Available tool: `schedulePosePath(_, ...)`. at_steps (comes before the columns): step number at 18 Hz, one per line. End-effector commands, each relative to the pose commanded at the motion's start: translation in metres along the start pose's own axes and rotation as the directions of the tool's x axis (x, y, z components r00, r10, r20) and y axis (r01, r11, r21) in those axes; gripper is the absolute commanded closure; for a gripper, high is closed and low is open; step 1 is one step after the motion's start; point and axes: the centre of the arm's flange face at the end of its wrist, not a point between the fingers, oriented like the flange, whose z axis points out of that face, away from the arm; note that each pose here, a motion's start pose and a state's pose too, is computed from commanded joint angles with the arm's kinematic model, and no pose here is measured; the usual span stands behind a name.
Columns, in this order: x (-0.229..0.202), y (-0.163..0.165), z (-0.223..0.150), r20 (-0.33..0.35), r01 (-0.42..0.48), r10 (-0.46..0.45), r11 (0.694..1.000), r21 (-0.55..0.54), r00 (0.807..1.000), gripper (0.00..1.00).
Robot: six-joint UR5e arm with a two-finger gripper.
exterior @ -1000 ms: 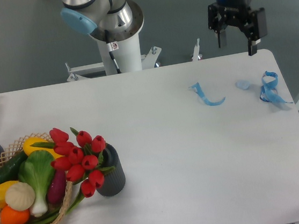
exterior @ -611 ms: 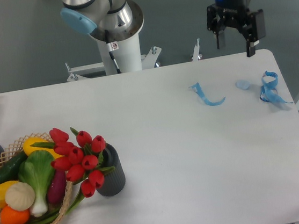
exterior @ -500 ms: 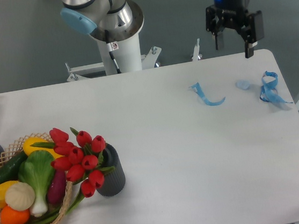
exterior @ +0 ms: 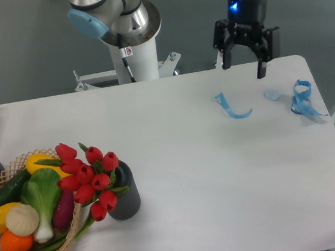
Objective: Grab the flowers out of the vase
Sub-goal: 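Move the open gripper from its start pose toward the tulip vase, then lower the open gripper down to the red tulip stems above the vase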
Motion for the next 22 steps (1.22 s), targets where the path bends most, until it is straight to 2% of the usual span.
schedulePosePath(11,0.009,0.001,0.012,-0.029,0.013,-0.013,1.0,0.008,1.0,0.0)
schedulePosePath(19,0.012,-0.005,0.016,-0.039,0.026,-0.023,0.996,0.089,0.999,0.0)
schedulePosePath(22,0.029,-0.008,0.035,-0.089,0.054,-0.042,0.989,0.138,0.995,0.0)
